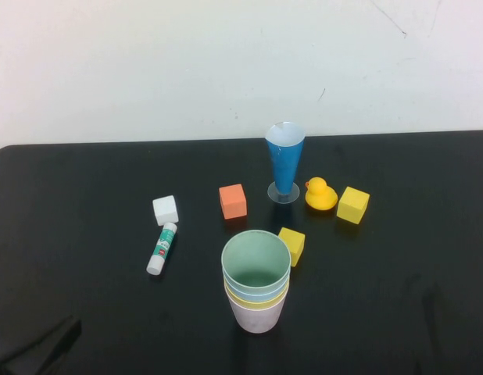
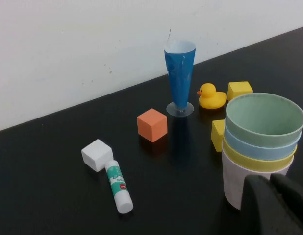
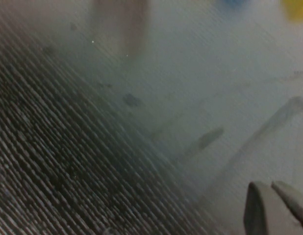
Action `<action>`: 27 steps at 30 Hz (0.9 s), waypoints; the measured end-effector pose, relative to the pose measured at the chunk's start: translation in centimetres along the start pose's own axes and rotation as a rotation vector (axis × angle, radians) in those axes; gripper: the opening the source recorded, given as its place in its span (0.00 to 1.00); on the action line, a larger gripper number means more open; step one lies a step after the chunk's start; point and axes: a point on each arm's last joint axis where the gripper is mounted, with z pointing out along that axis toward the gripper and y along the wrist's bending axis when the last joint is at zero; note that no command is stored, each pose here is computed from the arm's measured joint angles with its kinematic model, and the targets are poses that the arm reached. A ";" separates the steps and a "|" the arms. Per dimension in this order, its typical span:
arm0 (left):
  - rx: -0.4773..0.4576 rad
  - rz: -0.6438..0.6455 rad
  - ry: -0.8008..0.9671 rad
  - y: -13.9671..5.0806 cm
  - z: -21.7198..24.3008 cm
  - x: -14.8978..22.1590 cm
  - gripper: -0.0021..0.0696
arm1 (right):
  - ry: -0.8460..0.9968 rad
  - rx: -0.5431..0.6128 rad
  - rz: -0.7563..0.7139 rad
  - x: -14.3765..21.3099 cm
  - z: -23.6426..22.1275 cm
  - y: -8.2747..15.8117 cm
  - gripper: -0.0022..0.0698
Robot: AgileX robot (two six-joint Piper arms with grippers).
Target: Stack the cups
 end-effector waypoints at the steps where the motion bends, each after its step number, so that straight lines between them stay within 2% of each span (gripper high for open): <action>1: 0.000 0.000 0.000 0.0 0.0 0.0 0.03 | 0.000 0.000 0.000 0.0 0.0 0.0 0.03; 9: 0.000 -0.007 0.002 0.0 0.0 0.0 0.03 | 0.002 -0.001 0.000 0.1 0.0 0.0 0.03; 14: -0.044 -0.117 -0.129 0.4 -0.6 -1.0 0.03 | 0.004 -0.001 0.000 0.1 0.0 0.0 0.03; 23: -0.285 -0.118 -0.351 1.7 -3.8 -1.9 0.03 | 0.012 -0.002 -0.003 0.3 0.1 0.1 0.03; 25: -0.333 -0.092 -0.326 1.7 -4.3 -1.5 0.03 | 0.012 -0.002 -0.003 0.3 0.1 0.1 0.03; 27: -0.379 -0.082 -0.223 1.8 -4.7 -0.3 0.03 | 0.012 -0.002 -0.003 0.3 0.1 0.1 0.03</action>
